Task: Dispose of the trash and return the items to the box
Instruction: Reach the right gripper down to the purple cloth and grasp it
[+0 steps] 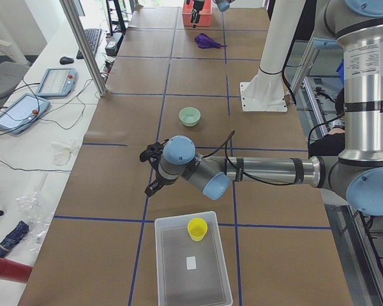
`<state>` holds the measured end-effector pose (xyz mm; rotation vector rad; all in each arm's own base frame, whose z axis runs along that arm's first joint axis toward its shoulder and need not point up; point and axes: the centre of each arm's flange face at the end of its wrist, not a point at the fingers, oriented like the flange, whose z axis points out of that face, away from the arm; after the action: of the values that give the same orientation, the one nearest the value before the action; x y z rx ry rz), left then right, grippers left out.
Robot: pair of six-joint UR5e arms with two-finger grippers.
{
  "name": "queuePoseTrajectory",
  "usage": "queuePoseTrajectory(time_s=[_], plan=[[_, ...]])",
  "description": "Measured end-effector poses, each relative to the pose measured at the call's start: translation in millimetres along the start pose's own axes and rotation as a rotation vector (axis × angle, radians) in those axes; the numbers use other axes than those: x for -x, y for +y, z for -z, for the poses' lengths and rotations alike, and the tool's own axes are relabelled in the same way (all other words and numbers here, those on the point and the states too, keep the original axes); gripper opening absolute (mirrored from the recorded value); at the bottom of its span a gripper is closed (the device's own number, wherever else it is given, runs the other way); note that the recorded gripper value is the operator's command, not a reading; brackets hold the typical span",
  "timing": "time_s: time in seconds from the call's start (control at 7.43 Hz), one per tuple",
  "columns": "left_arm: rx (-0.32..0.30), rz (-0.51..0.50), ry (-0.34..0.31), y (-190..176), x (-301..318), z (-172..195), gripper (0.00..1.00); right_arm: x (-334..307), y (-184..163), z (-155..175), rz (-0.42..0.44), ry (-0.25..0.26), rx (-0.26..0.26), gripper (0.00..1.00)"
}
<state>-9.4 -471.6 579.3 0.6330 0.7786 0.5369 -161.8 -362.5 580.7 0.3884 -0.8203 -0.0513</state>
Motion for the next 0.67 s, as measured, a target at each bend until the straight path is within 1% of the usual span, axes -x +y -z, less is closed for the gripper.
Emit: queuePoseTrajectory(time_s=[0.13,0.27,0.4,0.54,0.67], plan=[[-0.005,-0.004,-0.001,-4.6,0.0,0.9,1.0,13.9,16.5,-14.8,-0.018,0.026,-0.006,0.9],[-0.009,-0.008,-0.002,-8.4,0.0,1.5,1.0,27.3,31.2,-29.1,-0.023,0.053,-0.014,0.8],[-0.011,-0.01,-0.002,-10.4,0.1,1.9,1.0,36.1,41.6,-38.7,-0.014,0.073,-0.019,0.37],[-0.012,-0.012,-0.002,-11.8,0.1,2.1,1.0,40.0,50.6,-44.5,0.0,0.086,-0.016,0.0],[-0.013,-0.012,-0.002,-12.6,0.1,2.2,1.0,40.5,56.7,-46.8,0.012,0.094,-0.009,0.0]])
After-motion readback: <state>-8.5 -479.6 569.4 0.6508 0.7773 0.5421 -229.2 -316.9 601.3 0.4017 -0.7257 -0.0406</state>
